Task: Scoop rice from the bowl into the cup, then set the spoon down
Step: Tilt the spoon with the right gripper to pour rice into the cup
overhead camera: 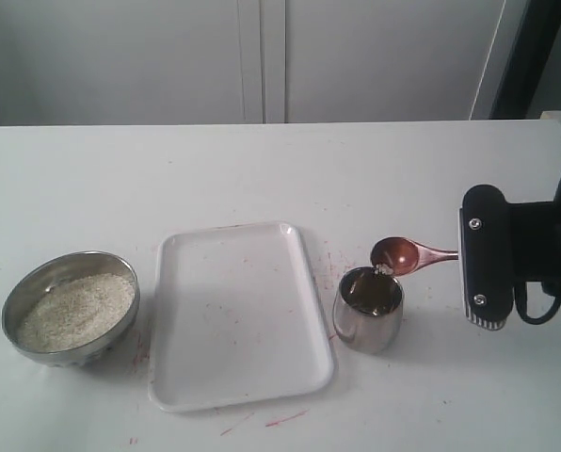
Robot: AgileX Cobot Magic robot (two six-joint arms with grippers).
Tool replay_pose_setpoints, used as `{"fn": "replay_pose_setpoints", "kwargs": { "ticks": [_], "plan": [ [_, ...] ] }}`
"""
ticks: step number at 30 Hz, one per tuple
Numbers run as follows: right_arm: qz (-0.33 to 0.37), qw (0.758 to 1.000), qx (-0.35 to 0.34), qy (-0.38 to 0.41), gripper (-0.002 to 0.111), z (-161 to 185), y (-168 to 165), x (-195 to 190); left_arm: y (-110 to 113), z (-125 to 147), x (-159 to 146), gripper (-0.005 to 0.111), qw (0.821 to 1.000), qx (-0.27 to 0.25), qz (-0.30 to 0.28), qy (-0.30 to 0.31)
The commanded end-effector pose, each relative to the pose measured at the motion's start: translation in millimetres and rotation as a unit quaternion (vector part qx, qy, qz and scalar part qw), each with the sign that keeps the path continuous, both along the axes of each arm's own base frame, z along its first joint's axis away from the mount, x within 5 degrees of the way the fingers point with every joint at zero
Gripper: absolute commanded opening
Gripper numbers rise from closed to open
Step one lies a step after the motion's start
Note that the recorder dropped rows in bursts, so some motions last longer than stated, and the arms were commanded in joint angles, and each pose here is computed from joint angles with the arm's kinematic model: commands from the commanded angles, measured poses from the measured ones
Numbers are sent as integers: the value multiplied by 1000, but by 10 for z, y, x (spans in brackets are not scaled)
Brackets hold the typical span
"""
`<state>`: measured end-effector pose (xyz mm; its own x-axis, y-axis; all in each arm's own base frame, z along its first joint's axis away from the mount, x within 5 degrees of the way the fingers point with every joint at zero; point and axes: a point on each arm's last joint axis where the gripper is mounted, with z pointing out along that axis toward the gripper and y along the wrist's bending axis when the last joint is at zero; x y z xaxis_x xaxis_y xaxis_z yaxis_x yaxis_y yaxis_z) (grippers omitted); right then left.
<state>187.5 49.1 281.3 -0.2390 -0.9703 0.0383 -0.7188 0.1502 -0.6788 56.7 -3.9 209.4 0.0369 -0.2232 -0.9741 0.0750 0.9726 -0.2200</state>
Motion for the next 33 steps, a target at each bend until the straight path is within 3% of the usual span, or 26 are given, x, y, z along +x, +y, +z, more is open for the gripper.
{"fn": "replay_pose_setpoints", "kwargs": {
  "ticks": [1,33],
  "plan": [
    [14,1000,-20,-3,0,-4,-6,10,-1,17,-6,14,1000,-6,-1,-5],
    [62,996,-51,-26,0,35,15,56,-1,17,-6,14,1000,-6,-1,-5]
  ]
}}
